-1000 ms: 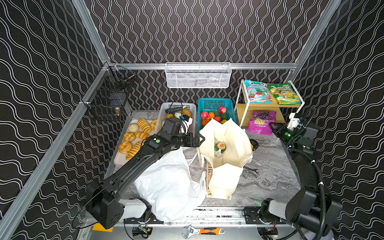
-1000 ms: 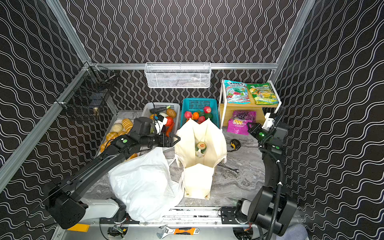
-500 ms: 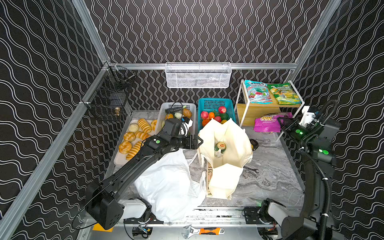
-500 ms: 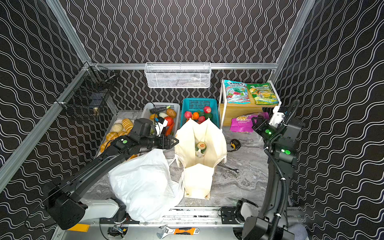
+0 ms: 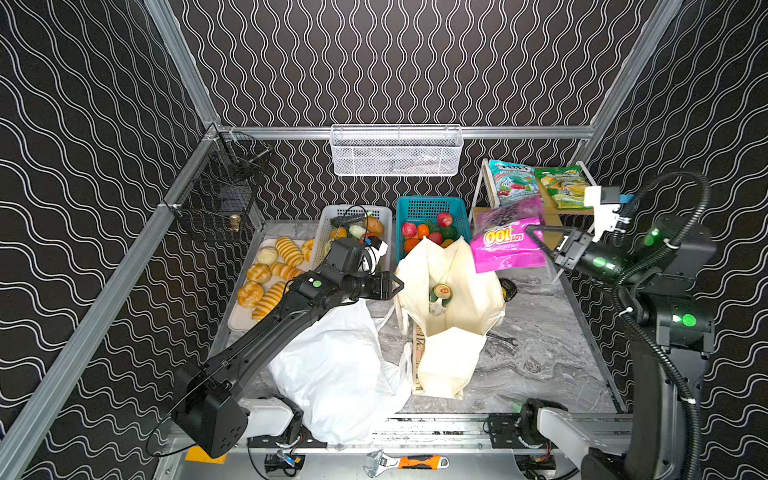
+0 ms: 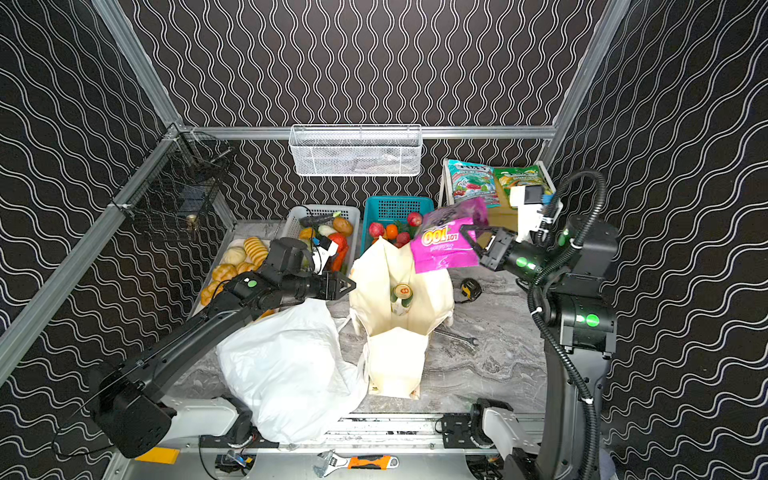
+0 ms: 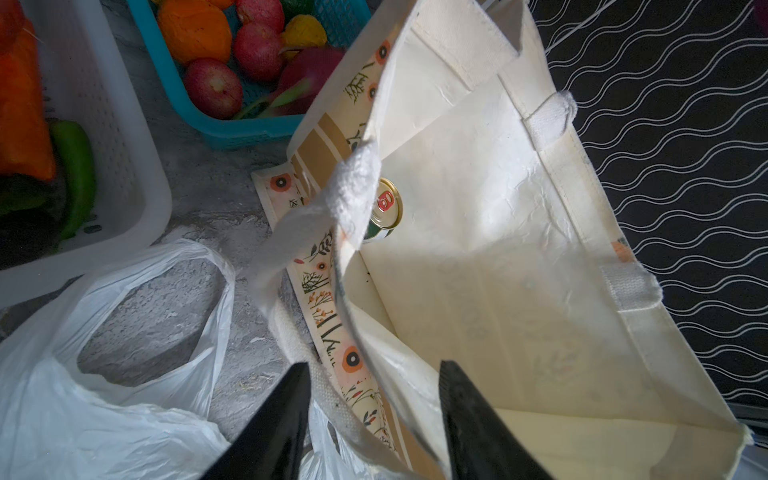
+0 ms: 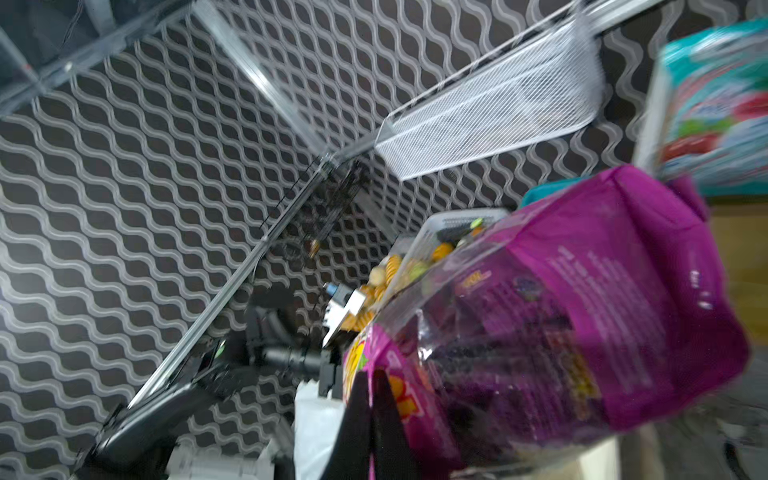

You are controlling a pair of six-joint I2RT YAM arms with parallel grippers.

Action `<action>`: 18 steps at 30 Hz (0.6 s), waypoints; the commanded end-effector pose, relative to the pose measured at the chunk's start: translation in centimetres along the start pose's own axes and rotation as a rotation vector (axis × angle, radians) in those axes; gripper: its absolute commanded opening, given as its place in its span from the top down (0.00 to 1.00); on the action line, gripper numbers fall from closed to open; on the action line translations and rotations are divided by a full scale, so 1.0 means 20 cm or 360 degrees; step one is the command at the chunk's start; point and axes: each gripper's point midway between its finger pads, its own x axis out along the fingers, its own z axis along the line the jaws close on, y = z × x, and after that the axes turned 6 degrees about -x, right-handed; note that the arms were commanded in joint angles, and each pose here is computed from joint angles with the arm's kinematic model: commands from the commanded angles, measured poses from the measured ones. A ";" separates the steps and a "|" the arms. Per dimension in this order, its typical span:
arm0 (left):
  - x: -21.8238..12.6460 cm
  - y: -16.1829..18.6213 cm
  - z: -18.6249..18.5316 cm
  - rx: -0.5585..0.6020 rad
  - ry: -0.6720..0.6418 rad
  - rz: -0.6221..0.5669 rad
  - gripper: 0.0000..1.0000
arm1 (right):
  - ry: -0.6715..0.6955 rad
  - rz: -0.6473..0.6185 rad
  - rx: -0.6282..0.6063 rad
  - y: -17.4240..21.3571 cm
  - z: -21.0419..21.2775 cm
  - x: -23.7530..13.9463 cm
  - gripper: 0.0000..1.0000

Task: Place the mixed food into the grocery bags and tie them
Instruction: 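Carry the purple snack bag over the tote bag and lower it inside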

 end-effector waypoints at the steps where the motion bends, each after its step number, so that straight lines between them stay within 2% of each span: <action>1: 0.01 -0.02 -0.04 0.0000 0.0073 -0.0015 0.51 | 0.0092 0.0206 -0.0027 0.16 -0.04 0.07 1.00; 4: 0.02 0.00 -0.04 -0.0021 0.0097 0.0000 0.54 | 0.0177 0.0357 -0.0033 0.28 -0.09 0.14 1.00; 7: 0.04 0.01 -0.04 -0.0048 0.0126 0.0021 0.63 | 0.0271 0.0481 -0.0044 0.38 -0.15 0.20 1.00; 11: 0.05 0.02 -0.04 -0.0088 0.0143 0.0037 0.69 | 0.0340 0.0672 -0.0074 0.51 -0.21 0.29 1.00; 16: 0.05 0.01 -0.06 -0.0086 0.0175 0.0017 0.85 | 0.0415 0.0835 -0.0121 0.64 -0.26 0.38 1.00; 18: 0.04 0.00 -0.08 -0.0085 0.0193 0.0012 0.92 | 0.0381 0.0913 -0.0167 0.71 -0.24 0.42 1.00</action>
